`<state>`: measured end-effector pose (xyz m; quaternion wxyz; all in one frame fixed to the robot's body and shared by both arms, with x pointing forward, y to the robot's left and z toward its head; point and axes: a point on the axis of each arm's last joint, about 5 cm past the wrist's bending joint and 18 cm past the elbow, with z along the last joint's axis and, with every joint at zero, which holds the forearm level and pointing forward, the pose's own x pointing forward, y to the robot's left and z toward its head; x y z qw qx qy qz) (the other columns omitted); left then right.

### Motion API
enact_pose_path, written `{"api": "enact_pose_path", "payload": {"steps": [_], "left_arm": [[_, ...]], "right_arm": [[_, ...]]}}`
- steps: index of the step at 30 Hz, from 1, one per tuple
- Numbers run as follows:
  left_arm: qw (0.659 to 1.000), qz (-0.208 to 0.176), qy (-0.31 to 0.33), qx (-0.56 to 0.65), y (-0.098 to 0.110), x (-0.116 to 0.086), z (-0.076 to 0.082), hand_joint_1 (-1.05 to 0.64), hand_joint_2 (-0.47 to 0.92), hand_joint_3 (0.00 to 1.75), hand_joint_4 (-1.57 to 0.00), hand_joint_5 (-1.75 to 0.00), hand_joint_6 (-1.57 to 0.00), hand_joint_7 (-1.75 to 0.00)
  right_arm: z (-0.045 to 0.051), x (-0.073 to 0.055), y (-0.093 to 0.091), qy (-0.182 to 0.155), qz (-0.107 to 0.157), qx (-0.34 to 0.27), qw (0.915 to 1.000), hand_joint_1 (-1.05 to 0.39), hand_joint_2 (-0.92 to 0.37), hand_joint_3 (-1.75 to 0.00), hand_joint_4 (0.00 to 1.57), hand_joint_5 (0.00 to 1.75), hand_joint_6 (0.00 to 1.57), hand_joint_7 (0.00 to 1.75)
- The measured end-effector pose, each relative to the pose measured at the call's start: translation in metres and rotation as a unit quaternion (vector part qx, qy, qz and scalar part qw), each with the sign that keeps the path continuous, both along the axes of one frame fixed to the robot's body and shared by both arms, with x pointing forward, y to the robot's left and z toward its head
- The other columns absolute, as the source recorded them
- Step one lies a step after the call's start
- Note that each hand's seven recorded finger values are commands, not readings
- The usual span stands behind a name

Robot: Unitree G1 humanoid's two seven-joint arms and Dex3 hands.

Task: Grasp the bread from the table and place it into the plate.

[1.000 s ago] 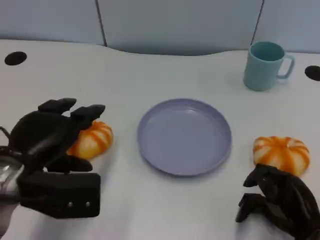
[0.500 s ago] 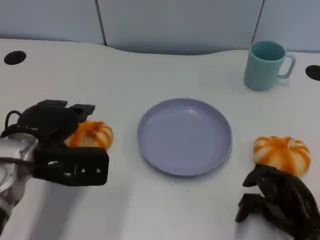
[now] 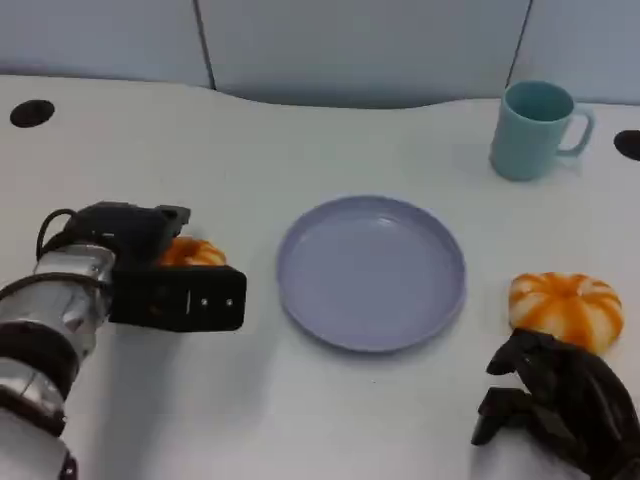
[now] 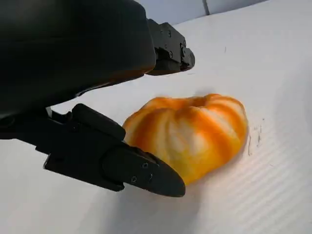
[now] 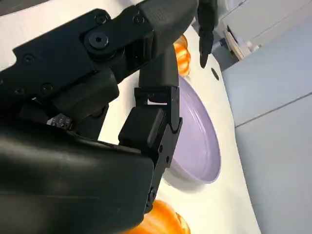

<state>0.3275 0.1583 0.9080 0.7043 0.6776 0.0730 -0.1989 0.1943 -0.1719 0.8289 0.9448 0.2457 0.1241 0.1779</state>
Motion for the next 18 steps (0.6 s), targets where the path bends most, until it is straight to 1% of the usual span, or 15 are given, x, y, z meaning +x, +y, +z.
{"api": "enact_pose_path", "payload": {"steps": [4,11,14,18], "left_arm": [[1.0,-0.006,0.003,0.007,-0.005,0.001,-0.002,-0.48,0.69,0.0,0.0,-0.01,-0.13,-0.01],[1.0,-0.014,0.005,0.024,-0.014,0.005,0.004,-0.46,0.7,0.0,0.0,0.0,-0.15,-0.01],[0.999,-0.015,0.021,0.029,-0.015,0.006,0.005,-0.47,0.73,0.01,-0.02,-0.01,-0.14,-0.01],[0.998,-0.009,0.057,0.022,-0.016,0.008,0.007,-0.42,0.72,0.0,-0.03,-0.01,-0.14,0.0]], "right_arm": [[-0.0002,0.0,0.0,0.0,0.001,0.001,1.0,-0.86,-0.8,0.0,1.42,0.81,1.2,0.87],[0.0,-0.001,0.0,0.0,-0.002,0.0,1.0,-0.86,-0.79,0.0,1.41,0.84,1.2,0.88],[0.0,-0.001,0.0,0.001,-0.002,0.001,1.0,-0.86,-0.79,0.0,1.41,0.84,1.21,0.88],[0.0009,-0.002,0.0,-0.001,-0.003,0.001,1.0,-0.85,-0.8,-0.01,1.41,0.84,1.2,0.88]]}}
